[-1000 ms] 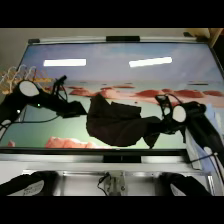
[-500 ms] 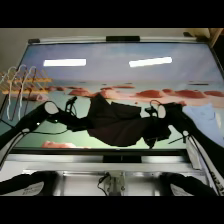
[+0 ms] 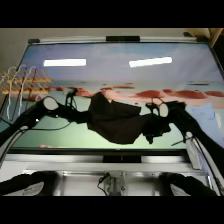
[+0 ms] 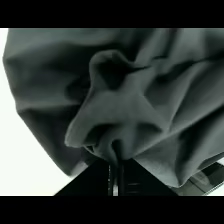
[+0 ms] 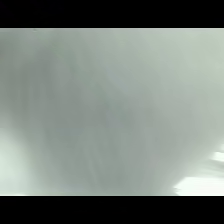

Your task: Fold the shirts.

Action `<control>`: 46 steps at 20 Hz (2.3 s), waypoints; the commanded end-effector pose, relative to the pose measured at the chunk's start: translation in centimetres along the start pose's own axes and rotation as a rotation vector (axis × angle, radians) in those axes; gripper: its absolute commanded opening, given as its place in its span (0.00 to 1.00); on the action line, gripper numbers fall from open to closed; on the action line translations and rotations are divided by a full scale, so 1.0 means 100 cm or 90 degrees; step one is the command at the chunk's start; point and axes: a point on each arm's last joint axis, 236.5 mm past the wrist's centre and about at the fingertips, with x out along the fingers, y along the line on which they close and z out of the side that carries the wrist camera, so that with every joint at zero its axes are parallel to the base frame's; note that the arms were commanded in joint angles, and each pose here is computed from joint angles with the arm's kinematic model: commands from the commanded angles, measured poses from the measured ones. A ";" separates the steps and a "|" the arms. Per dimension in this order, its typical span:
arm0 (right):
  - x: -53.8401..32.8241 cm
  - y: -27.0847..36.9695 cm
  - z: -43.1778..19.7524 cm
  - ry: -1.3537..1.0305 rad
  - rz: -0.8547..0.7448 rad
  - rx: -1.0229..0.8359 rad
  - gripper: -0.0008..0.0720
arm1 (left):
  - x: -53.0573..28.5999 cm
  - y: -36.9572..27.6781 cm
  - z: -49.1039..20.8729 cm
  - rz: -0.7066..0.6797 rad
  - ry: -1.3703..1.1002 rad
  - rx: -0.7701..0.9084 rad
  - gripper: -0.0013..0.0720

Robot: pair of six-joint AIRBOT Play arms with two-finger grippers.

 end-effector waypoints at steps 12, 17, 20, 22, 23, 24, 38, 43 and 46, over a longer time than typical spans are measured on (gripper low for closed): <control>-0.376 0.024 -0.098 -0.733 0.048 -0.018 0.12 | -0.461 -0.163 0.016 0.132 -0.656 0.312 0.07; -0.238 0.009 -0.078 -0.421 0.025 0.048 0.12 | -0.299 -0.092 0.057 0.177 -0.379 0.241 0.07; -0.153 -0.001 -0.041 -0.336 0.010 0.079 0.12 | -0.177 -0.033 0.083 0.198 -0.259 0.191 0.07; -0.103 -0.009 -0.017 -0.306 -0.001 0.107 0.12 | -0.104 -0.017 0.095 0.152 -0.201 0.138 0.07; -0.082 -0.014 -0.010 -0.283 -0.013 0.118 0.12 | -0.068 -0.015 0.096 0.115 -0.163 0.098 0.07; -0.064 -0.020 -0.005 -0.256 -0.028 0.132 0.12 | -0.039 -0.011 0.096 0.088 -0.133 0.062 0.07; -0.025 -0.027 0.004 -0.175 -0.054 0.124 0.12 | -0.133 0.134 -0.069 0.234 0.200 -0.163 0.87; -0.026 -0.024 0.007 -0.184 -0.043 0.126 0.12 | -0.053 0.124 -0.188 0.131 0.195 -0.278 0.86; -0.025 -0.020 0.007 -0.181 -0.035 0.121 0.12 | -0.025 0.128 -0.204 0.106 0.151 -0.314 0.86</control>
